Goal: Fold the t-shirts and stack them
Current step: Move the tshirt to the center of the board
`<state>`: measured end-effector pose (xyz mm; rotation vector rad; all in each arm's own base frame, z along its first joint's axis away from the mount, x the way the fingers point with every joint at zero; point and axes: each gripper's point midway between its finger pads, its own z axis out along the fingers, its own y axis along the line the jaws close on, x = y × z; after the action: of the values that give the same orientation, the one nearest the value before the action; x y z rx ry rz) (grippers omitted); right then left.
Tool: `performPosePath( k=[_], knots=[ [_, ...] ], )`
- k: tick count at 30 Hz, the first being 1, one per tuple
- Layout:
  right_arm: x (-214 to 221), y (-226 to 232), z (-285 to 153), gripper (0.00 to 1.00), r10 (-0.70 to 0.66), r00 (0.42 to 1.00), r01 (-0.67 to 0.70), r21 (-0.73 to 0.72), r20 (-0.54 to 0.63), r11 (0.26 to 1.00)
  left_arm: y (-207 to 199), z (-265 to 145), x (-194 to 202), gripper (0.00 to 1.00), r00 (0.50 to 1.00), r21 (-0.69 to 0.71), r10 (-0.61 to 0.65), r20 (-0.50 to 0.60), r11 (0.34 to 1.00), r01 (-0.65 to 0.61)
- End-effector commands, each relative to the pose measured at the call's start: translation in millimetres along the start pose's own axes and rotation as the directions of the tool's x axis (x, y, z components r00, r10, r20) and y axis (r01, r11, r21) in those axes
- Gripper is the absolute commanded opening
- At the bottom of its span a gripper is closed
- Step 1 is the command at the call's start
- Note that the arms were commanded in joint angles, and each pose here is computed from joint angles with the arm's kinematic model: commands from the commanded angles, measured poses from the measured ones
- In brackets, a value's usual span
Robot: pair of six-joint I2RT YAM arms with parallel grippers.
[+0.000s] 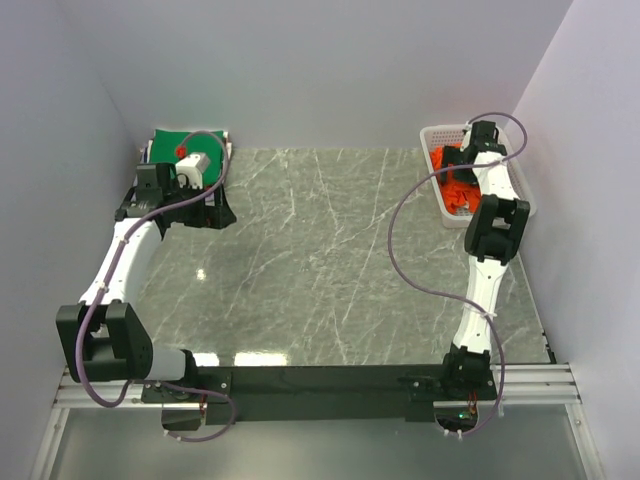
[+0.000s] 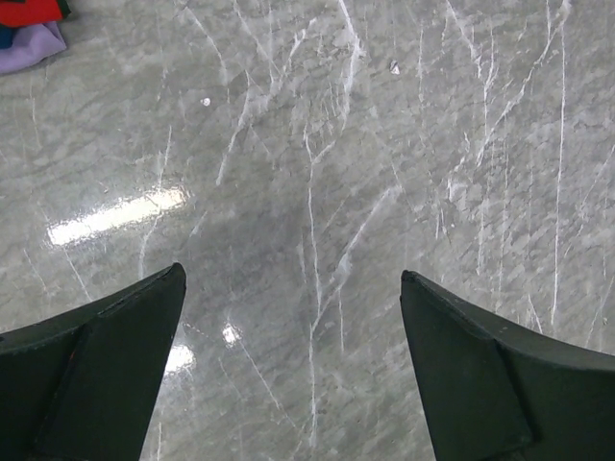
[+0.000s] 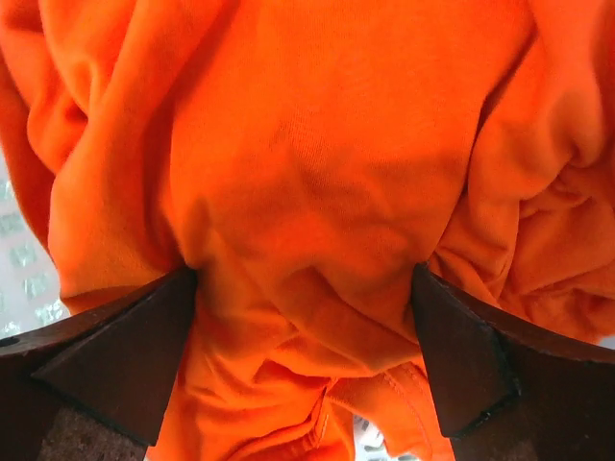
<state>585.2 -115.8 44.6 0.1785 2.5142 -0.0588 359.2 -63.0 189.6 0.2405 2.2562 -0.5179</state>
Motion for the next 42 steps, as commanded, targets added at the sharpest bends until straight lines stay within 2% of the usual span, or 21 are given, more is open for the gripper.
performPosePath(
  k=[1, 4, 5, 7, 8, 10, 11, 12, 15, 18, 22, 27, 30, 34, 36, 37, 39, 40, 41, 42],
  knots=[
    [-25, -7, -20, 0.97, 0.029, 0.998, -0.03, 0.011, 0.049, 0.999, -3, -1, -18, 0.99, 0.999, 0.014, 0.021, 0.045, 1.0, -0.022],
    [-13, -11, -15, 0.9, 0.027, 0.999, -0.027, 0.017, 0.018, 0.999, -4, 1, -20, 0.99, 0.999, 0.021, 0.016, 0.042, 1.0, -0.017],
    [-11, -13, -14, 0.8, 0.023, 1.0, -0.023, 0.02, 0.01, 1.0, -3, 1, -20, 0.99, 0.999, 0.023, 0.012, 0.04, 1.0, -0.013],
    [-1, -19, -9, 0.65, 0.035, 0.999, -0.034, 0.018, -0.024, 0.999, -4, 1, -21, 0.99, 0.999, 0.027, 0.017, 0.041, 0.999, -0.018],
    [0, -20, -8, 0.49, 0.045, 0.999, -0.044, 0.006, -0.031, 0.999, -4, 1, -22, 0.99, 0.999, 0.026, 0.019, 0.042, 0.999, -0.02],
    [3, -21, -12, 0.3, 0.071, 0.996, -0.074, -0.048, -0.048, 0.996, -3, 0, -25, 0.99, 0.999, 0.019, 0.027, 0.048, 0.999, -0.028],
    [1, -20, -16, 0.11, 0.068, 0.997, -0.071, -0.062, -0.046, 0.996, -3, 0, -26, 0.99, 0.998, 0.018, 0.027, 0.048, 0.999, -0.028],
    [-3, -19, -22, 0.02, 0.063, 0.997, -0.065, -0.073, -0.037, 0.995, -3, -1, -27, 1.0, 0.998, 0.017, 0.033, 0.054, 0.999, -0.034],
    [-27, -12, -56, 0.0, 0.057, 0.997, -0.052, -0.107, 0.046, 0.993, -3, -1, -36, 0.99, 0.997, 0.014, 0.035, 0.07, 0.999, -0.036],
    [-58, 1, -113, 0.0, 0.076, 0.982, -0.049, -0.158, 0.171, 0.986, -8, -4, -49, 0.99, 0.996, 0.035, 0.033, 0.088, 0.999, -0.036],
    [-90, 24, -211, 0.0, 0.092, 0.936, -0.008, -0.238, 0.341, 0.971, -17, -14, -65, 0.99, 0.991, 0.056, 0.02, 0.129, 0.998, -0.027],
    [-106, 53, -298, 0.0, 0.074, 0.879, 0.082, -0.304, 0.47, 0.949, -26, -28, -77, 0.99, 0.984, 0.061, 0.027, 0.178, 0.997, -0.039],
    [-119, 76, -367, 0.0, 0.086, 0.825, 0.158, -0.373, 0.559, 0.914, -31, -35, -84, 0.99, 0.979, 0.064, 0.038, 0.202, 0.997, -0.052],
    [-116, 115, -447, 0.0, 0.053, 0.739, 0.312, -0.412, 0.671, 0.856, -39, -51, -99, 0.99, 0.968, 0.063, 0.056, 0.246, 0.995, -0.074],
    [-108, 133, -466, 0.0, 0.037, 0.712, 0.365, -0.415, 0.701, 0.834, -44, -59, -103, 0.99, 0.962, 0.061, 0.063, 0.266, 0.995, -0.082],
    [-99, 151, -490, 0.0, 0.004, 0.67, 0.435, -0.397, 0.742, 0.808, -45, -62, -104, 0.99, 0.959, 0.059, 0.066, 0.274, 0.995, -0.085],
    [-87, 168, -496, 0.0, -0.032, 0.643, 0.485, -0.375, 0.765, 0.79, -47, -68, -107, 0.99, 0.955, 0.056, 0.066, 0.29, 0.995, -0.085],
    [-78, 176, -514, 0.0, -0.042, 0.609, 0.513, -0.353, 0.792, 0.782, -50, -73, -108, 0.99, 0.951, 0.058, 0.072, 0.301, 0.994, -0.094],
    [-66, 200, -522, 0.0, -0.062, 0.588, 0.567, -0.357, 0.806, 0.742, -52, -75, -107, 0.99, 0.95, 0.06, 0.075, 0.305, 0.993, -0.097],
    [-57, 204, -522, 0.0, -0.071, 0.58, 0.569, -0.341, 0.812, 0.748, -55, -81, -109, 0.99, 0.945, 0.06, 0.077, 0.318, 0.993, -0.101]
  ],
)
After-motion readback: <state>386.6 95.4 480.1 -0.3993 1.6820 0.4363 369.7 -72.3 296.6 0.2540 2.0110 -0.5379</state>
